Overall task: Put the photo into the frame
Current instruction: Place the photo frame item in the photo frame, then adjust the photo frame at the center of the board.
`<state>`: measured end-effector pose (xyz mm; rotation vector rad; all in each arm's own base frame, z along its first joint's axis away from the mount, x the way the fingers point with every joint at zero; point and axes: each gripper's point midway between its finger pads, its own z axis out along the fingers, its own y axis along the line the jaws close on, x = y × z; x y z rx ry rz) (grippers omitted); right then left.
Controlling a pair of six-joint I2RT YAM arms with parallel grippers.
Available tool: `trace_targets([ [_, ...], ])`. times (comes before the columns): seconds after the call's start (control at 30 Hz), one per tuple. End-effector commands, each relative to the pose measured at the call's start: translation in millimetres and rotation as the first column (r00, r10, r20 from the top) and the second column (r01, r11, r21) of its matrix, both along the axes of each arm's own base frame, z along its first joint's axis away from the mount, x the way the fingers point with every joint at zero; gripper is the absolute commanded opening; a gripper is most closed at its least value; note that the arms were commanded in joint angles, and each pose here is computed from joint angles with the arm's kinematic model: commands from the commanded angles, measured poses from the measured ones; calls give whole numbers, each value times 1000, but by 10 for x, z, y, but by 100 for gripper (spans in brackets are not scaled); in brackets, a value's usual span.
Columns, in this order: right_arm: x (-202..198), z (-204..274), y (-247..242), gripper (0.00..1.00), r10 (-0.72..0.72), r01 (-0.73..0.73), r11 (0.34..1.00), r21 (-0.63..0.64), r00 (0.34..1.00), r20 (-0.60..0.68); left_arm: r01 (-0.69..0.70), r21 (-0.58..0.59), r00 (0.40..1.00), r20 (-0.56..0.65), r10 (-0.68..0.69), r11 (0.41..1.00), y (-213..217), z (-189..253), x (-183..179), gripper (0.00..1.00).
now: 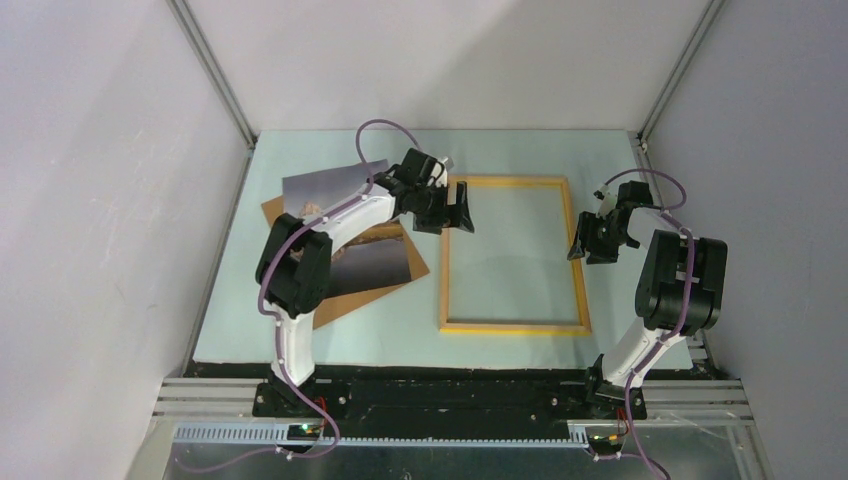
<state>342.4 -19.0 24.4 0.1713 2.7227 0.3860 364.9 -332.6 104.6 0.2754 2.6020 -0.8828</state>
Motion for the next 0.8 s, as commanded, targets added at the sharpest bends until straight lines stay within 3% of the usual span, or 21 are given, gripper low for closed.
trace_targets([
  [0.0, 133, 180, -41, 58, 19, -16, 999, -44, 997, 71, 16, 7, 995, 101, -17, 1000, 13, 216, 96, 100],
  [0.33, 287, 278, -49, 58, 26, -21, 998, -59, 996, 89, 51, -9, 995, 83, -50, 999, -170, 62, 266, 100],
  [0.77, 483, 221, -40, 54, 27, -23, 998, -63, 998, 65, 19, 175, 940, 333, -77, 984, -18, 110, 920, 100],
])
